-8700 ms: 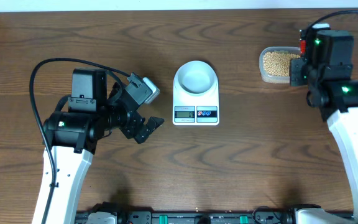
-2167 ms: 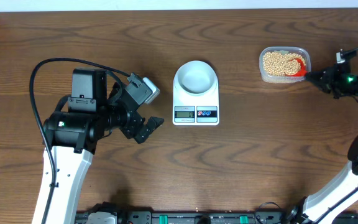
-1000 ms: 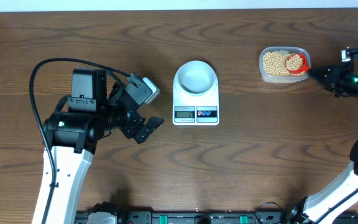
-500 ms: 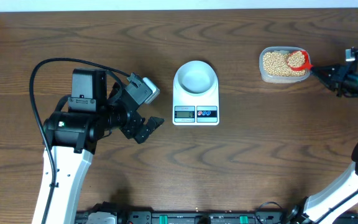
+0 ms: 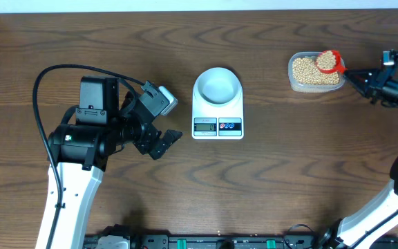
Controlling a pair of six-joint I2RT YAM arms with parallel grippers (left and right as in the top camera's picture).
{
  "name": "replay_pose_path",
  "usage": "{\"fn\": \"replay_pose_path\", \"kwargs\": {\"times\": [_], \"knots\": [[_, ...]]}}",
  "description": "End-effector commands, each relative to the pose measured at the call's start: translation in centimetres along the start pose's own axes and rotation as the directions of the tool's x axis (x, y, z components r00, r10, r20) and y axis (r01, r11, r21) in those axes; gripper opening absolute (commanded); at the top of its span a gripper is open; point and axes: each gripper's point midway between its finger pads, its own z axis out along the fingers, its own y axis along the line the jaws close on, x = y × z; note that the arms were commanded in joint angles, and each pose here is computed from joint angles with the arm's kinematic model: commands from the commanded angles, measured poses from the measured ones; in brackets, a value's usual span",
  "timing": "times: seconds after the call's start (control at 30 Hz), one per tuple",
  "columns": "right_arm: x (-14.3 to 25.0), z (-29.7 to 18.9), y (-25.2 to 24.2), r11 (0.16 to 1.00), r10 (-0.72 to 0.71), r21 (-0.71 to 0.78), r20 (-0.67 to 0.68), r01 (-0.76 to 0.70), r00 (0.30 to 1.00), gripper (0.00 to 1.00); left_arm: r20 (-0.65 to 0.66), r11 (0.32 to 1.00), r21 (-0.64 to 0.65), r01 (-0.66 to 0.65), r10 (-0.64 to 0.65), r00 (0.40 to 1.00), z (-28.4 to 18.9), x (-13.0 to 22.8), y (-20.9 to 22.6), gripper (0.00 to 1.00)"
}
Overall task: Scoop item into bowl and weigh 50g on scale
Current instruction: 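Scoop soybeans and lift the filled scoop out of the tub, then carry the filled scoop with the right gripper over the white bowl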
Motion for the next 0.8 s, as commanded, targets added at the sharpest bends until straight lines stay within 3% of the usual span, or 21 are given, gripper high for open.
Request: {"fn": "replay_pose_path", "kwargs": {"times": [0.0,0.77], "knots": [[0.9,1.6,1.2,0.998,-0.012,-0.068,-0.046,0.008,0.999,0.01,0.027,1.000,-0.001,-0.004,0.004,1.000,-0.7,-1.0,0.0,0.98],[8.4,13.2,6.1,0.990,-0.078,-0.141,-0.341,0.031,0.937,0.01,0.027,1.000,-0.001,-0.004,0.004,1.000,-0.7,-1.0,0.0,0.98]]}}
